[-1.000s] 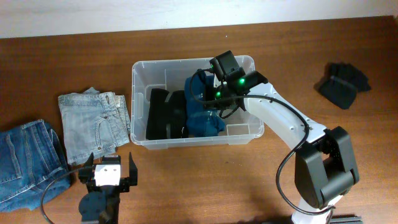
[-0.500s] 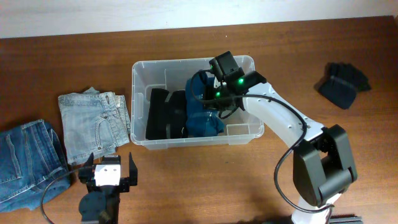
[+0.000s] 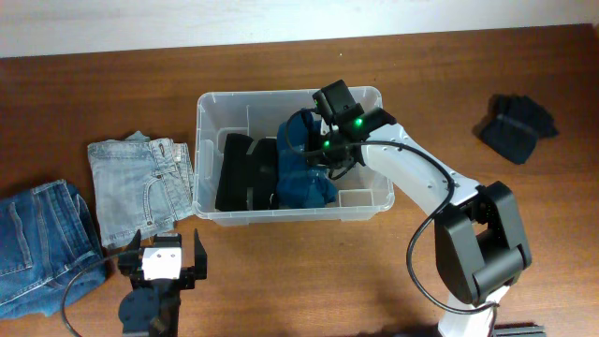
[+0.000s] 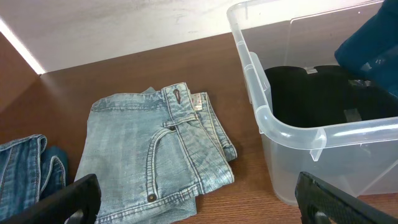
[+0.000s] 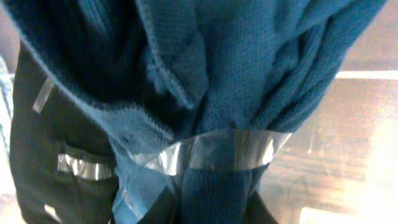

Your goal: Pack container

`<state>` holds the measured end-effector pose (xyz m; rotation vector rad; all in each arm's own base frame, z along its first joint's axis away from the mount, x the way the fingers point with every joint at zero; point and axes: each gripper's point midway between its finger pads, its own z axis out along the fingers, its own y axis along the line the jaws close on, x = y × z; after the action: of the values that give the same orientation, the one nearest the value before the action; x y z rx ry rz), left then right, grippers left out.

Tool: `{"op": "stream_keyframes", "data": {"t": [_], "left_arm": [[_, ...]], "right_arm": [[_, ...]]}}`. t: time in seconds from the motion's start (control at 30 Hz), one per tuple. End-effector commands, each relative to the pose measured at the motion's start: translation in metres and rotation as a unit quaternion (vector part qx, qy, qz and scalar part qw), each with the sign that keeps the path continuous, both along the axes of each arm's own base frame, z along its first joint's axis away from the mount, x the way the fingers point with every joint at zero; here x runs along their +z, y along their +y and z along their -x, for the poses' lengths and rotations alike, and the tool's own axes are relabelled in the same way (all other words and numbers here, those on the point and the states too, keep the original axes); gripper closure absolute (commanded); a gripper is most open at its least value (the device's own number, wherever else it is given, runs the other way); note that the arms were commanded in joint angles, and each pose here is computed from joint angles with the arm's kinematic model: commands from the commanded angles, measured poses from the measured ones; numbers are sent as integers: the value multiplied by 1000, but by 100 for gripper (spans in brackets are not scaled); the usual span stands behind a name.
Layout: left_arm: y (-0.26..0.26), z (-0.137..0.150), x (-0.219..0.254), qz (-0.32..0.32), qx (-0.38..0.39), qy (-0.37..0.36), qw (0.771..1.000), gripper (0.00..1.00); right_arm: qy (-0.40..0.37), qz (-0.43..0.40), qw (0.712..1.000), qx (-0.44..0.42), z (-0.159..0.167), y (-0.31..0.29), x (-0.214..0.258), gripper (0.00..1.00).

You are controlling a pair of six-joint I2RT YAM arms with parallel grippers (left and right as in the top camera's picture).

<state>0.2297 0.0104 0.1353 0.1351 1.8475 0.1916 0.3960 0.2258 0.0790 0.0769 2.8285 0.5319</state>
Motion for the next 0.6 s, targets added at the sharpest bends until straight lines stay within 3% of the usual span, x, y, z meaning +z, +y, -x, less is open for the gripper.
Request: {"op": "stream_keyframes", "data": {"t": [0.0,0.17,0.23,0.37,0.57], "left_arm": [[-1,0,-1,-6,-5,0,1000,1],[-1,0,-1,-6,-4,0,1000,1],[-1,0,-1,-6,-4,0,1000,1],[-1,0,-1,-6,-4,0,1000,1],[-1,0,-1,-6,-4,0,1000,1]], "right_arm": [[-17,7,999,31,-1,8,0,68],[-24,14,998,50,-1,7,0,42],[-24,14,998,50,-1,7,0,24],[-38,23,996,83,-2,7,0,1],[-69,81,987,116,-15,-17,9,1]]}}
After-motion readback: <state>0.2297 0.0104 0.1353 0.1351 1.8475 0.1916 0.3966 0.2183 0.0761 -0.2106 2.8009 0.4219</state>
